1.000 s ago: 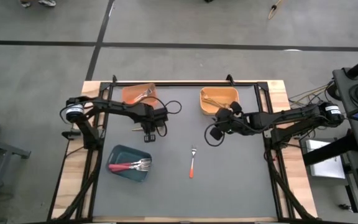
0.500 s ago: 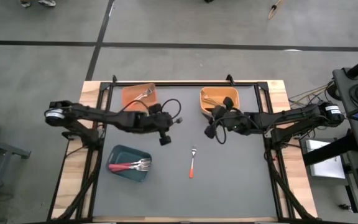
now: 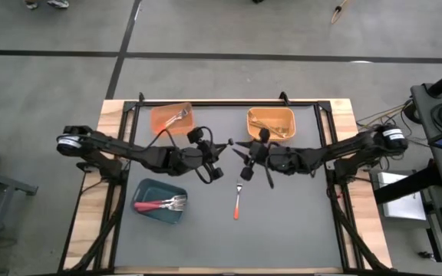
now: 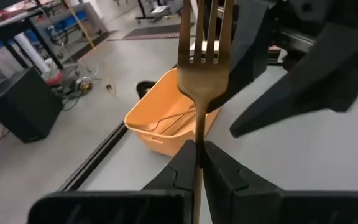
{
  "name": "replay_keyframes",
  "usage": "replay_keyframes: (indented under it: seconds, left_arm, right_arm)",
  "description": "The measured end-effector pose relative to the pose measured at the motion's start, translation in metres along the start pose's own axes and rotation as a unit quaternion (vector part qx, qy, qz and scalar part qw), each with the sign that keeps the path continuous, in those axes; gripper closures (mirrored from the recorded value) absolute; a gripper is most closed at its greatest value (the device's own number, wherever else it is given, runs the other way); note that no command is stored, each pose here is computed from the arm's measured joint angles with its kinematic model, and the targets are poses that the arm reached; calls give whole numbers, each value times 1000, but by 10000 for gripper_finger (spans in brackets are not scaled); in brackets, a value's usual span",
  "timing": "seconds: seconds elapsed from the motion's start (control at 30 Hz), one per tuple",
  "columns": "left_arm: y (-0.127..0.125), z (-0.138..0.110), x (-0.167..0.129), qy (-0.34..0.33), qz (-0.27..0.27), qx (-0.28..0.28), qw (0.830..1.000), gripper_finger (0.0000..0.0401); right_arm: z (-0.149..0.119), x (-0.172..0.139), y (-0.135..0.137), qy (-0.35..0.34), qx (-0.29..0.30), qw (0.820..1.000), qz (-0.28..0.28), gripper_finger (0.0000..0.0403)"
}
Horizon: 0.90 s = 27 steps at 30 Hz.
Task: Sort silverware by color (type)
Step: Put the gold fork into the yellow bin
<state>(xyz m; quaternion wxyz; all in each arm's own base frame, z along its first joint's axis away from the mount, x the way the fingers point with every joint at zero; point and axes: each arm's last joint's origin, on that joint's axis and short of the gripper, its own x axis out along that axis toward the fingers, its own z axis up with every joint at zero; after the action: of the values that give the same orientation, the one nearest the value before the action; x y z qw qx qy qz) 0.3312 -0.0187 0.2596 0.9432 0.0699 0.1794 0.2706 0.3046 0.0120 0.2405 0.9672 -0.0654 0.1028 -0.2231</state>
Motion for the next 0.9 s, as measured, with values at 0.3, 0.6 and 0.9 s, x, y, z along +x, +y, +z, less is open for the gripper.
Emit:
replay_keyframes:
  seconds: [0.3, 0.6, 0.9]
  left_arm:
    - [-6, -3, -6, 4, 82, 32, 996, 401]
    - [-10, -5, -14, 10, 127, 65, 990, 401]
    - [-10, -5, -13, 9, 127, 55, 990, 401]
  right_arm:
    - [-7, 17, 14, -63, 6, 998, -4, 296]
    - [4, 17, 10, -123, 54, 991, -24, 312]
    - [8, 19, 11, -122, 116, 986, -12, 246]
